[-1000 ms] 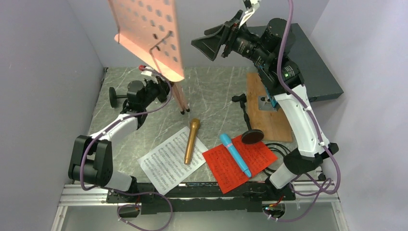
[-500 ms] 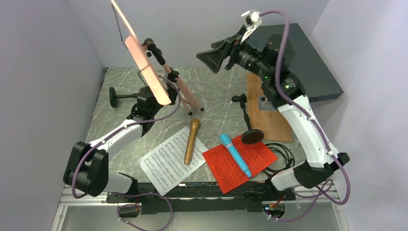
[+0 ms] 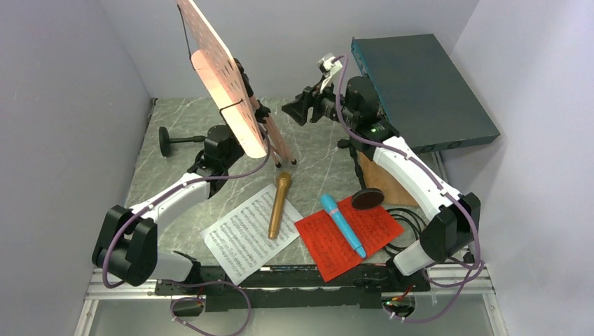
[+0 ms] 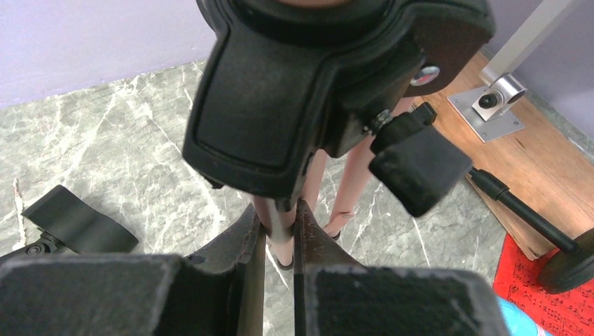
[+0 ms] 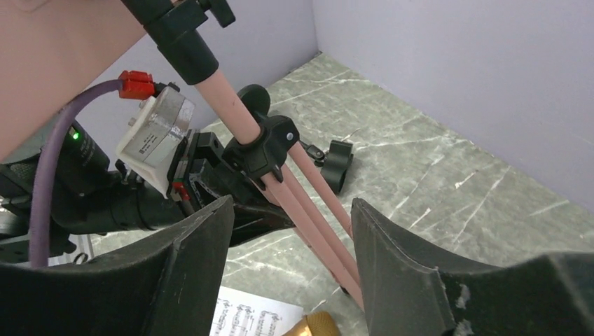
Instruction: Set up the instrument practice props
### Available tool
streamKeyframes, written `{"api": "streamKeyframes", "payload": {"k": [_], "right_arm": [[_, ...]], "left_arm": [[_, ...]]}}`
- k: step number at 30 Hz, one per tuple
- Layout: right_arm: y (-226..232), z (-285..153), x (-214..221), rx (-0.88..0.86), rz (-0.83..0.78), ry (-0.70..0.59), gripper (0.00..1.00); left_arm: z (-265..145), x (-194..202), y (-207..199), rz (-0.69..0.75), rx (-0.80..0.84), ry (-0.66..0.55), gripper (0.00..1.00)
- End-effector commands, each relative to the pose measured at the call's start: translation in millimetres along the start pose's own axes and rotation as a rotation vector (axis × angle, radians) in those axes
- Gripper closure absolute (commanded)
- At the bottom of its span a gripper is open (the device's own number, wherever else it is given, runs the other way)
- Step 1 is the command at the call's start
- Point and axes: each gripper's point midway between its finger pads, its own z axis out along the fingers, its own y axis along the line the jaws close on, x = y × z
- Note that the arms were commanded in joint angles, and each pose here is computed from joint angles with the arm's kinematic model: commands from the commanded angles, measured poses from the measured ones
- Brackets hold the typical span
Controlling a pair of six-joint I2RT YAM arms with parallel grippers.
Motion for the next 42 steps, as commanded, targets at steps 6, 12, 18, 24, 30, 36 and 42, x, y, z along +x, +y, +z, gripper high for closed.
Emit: {"api": "streamKeyframes", "payload": {"k": [6,12,18,24,30,36,42], "right_arm": [[28.4,21.0,-43.3,-0.133,-0.104,-0.249,0.38],[44.6,34.5,-53.4,-0.178,-0.094,-0.285,0.34],[57.3,35.9,-67.1,-0.110,-0.149,-0.337,0.40],[38.7,42.6,-77.9,0.082,-0.150,-0.379,0.54],[34.1,52.8,-73.6,0.132,-0.206,-0.390,0.54],[32.4,55.9,-61.9,0.114,-0.265,-0.428,0.75],[33.1,43.9,-68.2,0.094,-0.312,-0.484,1.00]], "left_arm": [[7.7,-2.6,-29.9,0.056,0.117,0.026,1.00],[11.7,1.4,-37.4,0.059,0.142,0.043,1.00],[13.0,6.3,-46.4,0.087,0.154,0.060,1.00],[12.2,9.8,-54.3,0.116,0.165,0.068,1.00],[12.9,16.1,-62.1,0.141,0.175,0.083,1.00],[13.3,19.0,-64.2,0.133,0.177,0.093,1.00],[12.9,11.8,-59.3,0.082,0.131,0.091,0.55]]}}
